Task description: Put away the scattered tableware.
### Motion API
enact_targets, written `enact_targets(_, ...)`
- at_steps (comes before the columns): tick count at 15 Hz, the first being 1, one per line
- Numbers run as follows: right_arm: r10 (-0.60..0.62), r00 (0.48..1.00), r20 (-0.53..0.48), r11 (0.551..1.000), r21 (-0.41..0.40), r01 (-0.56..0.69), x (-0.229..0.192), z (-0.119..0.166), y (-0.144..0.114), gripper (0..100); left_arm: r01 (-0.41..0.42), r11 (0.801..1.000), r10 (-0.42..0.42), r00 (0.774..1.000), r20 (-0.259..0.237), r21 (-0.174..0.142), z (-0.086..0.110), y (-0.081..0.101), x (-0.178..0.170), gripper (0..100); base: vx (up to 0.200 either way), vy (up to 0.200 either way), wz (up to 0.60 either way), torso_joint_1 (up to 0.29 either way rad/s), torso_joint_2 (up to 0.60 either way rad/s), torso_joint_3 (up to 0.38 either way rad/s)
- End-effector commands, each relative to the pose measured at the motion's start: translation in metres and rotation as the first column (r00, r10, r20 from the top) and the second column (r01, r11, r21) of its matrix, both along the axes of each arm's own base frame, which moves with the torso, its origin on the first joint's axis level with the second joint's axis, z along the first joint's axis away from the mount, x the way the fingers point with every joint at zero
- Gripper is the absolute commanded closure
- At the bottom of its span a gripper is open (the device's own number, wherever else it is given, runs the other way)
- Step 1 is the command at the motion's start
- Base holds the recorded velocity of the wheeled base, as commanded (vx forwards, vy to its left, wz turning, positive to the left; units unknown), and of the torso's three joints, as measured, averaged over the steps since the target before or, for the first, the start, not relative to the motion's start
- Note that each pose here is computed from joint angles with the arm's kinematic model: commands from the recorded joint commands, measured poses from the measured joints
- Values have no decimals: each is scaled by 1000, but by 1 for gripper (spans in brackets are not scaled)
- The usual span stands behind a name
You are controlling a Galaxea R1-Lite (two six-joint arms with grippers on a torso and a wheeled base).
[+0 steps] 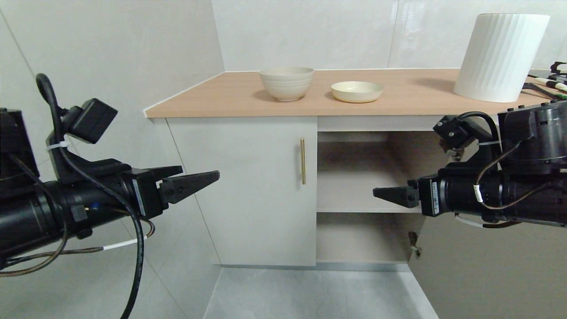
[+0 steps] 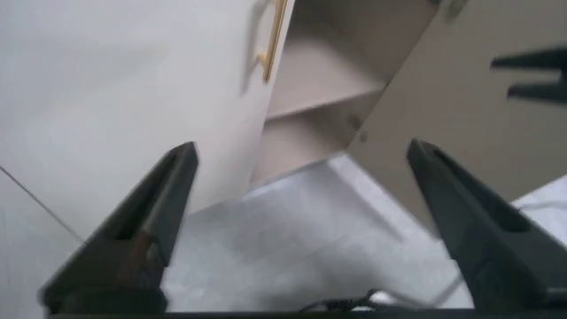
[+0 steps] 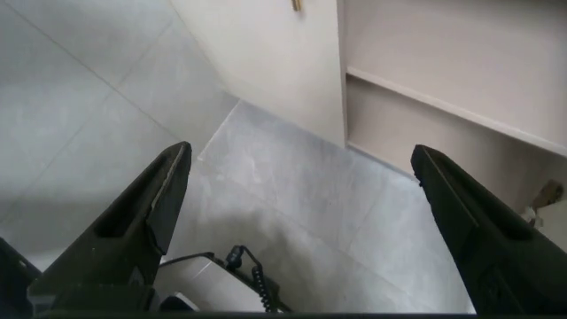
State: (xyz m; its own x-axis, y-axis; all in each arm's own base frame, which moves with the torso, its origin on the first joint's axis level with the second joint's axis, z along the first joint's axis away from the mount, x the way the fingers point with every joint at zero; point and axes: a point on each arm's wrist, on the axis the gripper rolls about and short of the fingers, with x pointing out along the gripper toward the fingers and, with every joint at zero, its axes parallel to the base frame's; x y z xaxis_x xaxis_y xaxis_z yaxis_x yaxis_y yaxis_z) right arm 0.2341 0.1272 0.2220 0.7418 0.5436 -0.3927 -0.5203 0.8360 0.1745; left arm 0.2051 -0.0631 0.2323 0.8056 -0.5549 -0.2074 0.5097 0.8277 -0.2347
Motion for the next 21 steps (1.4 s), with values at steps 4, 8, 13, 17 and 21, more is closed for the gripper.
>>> enact_targets(4,2,999,39,1000,21,-2,-9,12,-4,0,1,1000,-1,1000,17,-6,4,1,-3,0,0,0,0,0,0,0)
enact_targets(8,-1,997,74,999,39,-2,-18,22,-9,0,1,1000,-1,1000,9,-2,3,0,-2,0,0,0,0,0,0,0)
enact_targets(13,0,997,78,999,42,-4,-22,23,-11,0,3,1000,-3,1000,-10,3,-2,-1,2,0,160,0,0,-2,3,3)
enact_targets(17,1,997,73,999,41,-4,-23,20,-12,0,3,1000,-3,1000,-19,5,-4,-2,5,0,200,0,0,6,5,1)
enact_targets(21,1,997,80,999,42,-4,-27,20,-14,0,4,1000,-4,1000,-19,5,-4,-2,5,0,200,0,0,2,2,4)
